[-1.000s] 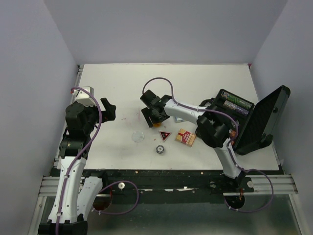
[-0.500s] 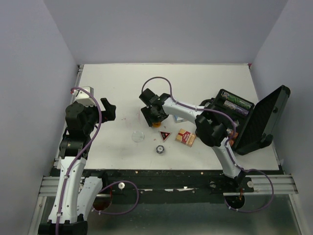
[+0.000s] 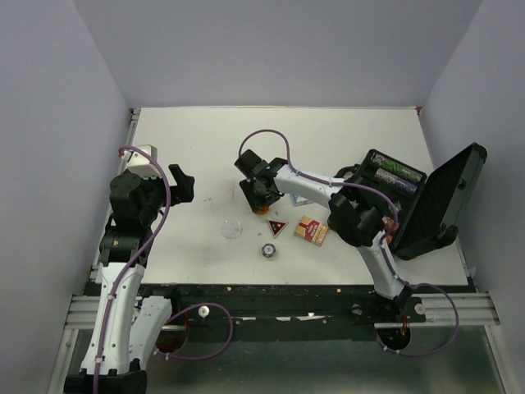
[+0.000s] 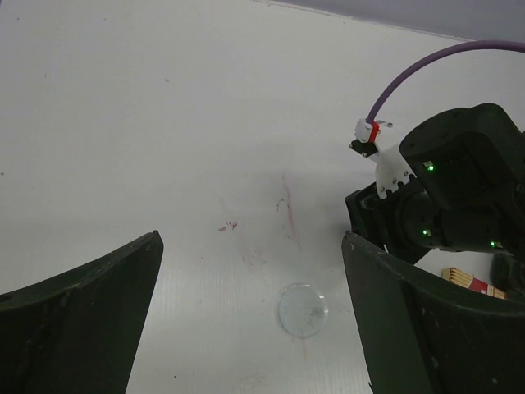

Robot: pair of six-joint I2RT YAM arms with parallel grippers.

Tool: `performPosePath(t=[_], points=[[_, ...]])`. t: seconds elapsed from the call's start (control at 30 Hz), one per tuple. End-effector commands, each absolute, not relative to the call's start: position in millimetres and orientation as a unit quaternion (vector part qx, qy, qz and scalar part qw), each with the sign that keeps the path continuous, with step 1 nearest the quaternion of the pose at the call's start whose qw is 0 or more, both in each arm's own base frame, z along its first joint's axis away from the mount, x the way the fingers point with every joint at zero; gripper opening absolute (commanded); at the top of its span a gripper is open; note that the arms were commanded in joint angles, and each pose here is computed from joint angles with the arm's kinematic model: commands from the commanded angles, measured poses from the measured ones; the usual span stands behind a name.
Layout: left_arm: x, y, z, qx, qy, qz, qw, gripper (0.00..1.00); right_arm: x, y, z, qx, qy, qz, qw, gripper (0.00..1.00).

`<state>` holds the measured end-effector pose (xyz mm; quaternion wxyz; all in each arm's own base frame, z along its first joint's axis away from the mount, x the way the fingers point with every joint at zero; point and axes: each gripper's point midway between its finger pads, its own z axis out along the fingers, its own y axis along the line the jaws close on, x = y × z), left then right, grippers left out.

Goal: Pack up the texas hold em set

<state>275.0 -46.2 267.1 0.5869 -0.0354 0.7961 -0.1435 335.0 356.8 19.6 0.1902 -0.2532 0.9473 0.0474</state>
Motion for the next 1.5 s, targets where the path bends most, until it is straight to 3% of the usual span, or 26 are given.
performPosePath(t=[0.0, 0.27, 0.57, 1.07, 1.47], points=[[273, -47, 265, -0.032, 0.797, -0.143, 0.585, 0.99, 327, 329, 10, -0.237, 0.956, 0.014, 0.172, 0.53], [273, -46, 264, -0.034, 0.797, -0.142, 0.586, 0.99, 342, 321, 53, -0.204, 0.950, 0.038, 0.234, 0.51], [273, -47, 264, -0.033, 0.798, -0.143, 0.585, 0.99, 357, 272, 82, -0.147, 0.952, 0.027, 0.266, 0.49], [283, -59, 252, -0.027, 0.804, -0.158, 0.573, 0.99, 371, 87, 127, 0.045, 0.955, -0.040, 0.290, 0.47], [269, -91, 255, 0.025, 0.797, -0.174, 0.578, 0.99, 336, -20, 98, 0.199, 0.952, -0.062, 0.222, 0.45]])
